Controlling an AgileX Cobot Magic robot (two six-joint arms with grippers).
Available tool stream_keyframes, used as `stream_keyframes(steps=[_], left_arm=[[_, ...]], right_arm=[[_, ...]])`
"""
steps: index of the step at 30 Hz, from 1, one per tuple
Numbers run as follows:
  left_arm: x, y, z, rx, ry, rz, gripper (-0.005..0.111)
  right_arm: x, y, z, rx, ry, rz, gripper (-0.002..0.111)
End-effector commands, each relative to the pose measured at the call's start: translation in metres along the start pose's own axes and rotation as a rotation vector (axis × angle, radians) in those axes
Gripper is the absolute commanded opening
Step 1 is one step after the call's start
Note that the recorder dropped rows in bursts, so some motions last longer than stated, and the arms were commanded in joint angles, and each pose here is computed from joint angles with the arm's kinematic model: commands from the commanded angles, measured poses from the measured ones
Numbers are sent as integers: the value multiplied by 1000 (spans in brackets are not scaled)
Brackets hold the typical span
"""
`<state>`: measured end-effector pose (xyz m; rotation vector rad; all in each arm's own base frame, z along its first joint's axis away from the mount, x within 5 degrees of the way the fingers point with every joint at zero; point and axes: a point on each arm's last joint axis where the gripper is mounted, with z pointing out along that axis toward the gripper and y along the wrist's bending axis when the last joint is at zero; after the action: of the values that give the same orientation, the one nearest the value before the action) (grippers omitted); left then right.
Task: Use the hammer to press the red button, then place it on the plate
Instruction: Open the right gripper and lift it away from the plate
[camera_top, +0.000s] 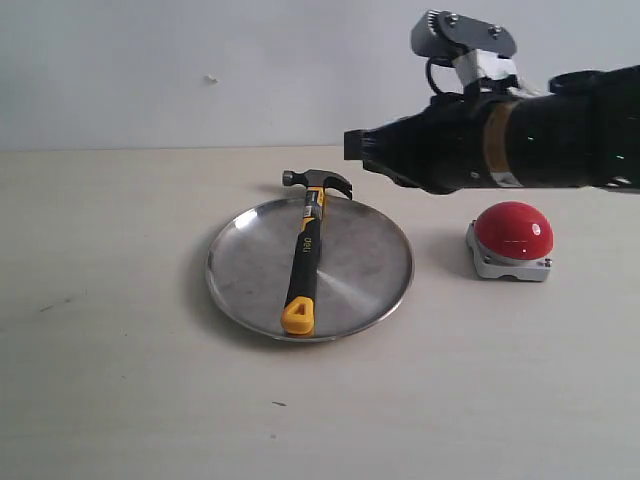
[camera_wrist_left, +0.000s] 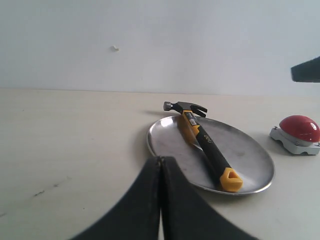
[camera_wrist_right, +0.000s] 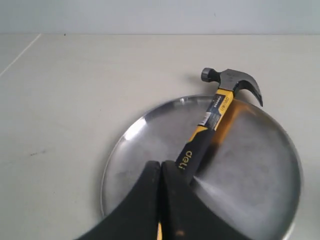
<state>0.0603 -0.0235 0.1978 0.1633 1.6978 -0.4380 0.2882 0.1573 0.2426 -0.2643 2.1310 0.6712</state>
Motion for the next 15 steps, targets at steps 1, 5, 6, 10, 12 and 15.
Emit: stream_keyframes(steps=[1,5,6,10,12,15], left_arm=[[-1,0,0,2,-7,-2,0],[-1,0,0,2,-7,-2,0],[-1,0,0,2,-7,-2,0],[-1,0,0,2,-7,-2,0],[-1,0,0,2,-7,-2,0],[-1,0,0,2,-7,-2,0]], right_arm=[[30,0,-47,15,8,-38,0],[45,0,-68,2,7,-61,0],[45,1,-70,0,1,-62,0],[43,2,-73,-6,-12,-61,0],[43,2,-73,-6,-12,-61,0],[43,2,-73,-6,-12,-61,0]])
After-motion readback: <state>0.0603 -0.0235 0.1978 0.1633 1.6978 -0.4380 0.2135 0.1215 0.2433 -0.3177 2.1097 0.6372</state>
